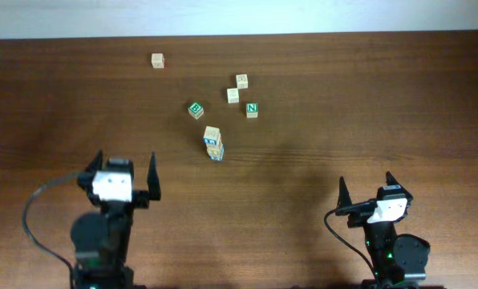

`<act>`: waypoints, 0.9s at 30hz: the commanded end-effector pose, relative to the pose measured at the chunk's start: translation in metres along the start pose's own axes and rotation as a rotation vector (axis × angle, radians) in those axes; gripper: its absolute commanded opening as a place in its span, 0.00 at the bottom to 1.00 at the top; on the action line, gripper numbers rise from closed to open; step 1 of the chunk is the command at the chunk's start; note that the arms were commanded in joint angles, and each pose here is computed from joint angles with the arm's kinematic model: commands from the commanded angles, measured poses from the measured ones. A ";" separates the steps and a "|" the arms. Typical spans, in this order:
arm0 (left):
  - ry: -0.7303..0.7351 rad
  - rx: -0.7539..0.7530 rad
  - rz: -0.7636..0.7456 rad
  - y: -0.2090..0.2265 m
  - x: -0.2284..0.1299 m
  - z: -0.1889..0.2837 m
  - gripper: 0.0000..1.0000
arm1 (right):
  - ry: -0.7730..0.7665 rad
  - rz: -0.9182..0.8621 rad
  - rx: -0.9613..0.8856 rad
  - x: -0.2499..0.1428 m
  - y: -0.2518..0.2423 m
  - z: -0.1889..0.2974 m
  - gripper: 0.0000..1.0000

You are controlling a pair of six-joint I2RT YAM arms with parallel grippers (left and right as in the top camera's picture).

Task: Rotate 5 blocks

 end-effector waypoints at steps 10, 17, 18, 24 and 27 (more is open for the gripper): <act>-0.079 0.104 -0.102 -0.012 -0.048 0.024 0.99 | -0.002 -0.001 -0.016 -0.002 -0.002 0.000 0.98; 0.019 0.071 -0.097 -0.018 -0.065 0.025 0.99 | -0.002 -0.001 -0.016 -0.002 -0.002 0.000 0.98; 0.019 0.071 -0.097 -0.018 -0.065 0.025 0.99 | -0.002 -0.001 -0.016 -0.002 -0.002 0.000 0.98; 0.020 0.071 -0.097 -0.018 -0.065 0.025 0.99 | -0.002 -0.001 -0.016 -0.002 -0.002 0.000 0.98; 0.020 0.072 -0.097 -0.018 -0.065 0.025 0.99 | -0.002 -0.001 -0.016 -0.002 -0.002 0.000 0.98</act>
Point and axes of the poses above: each gripper's point midway between its finger pads, its own z axis back along the fingers, its own y axis along the line the jaws close on, x = y × z, the point moved 8 cm from there along z, back along the fingers, and after that the axes turned 14 degrees about -z, right-handed, at the moved point
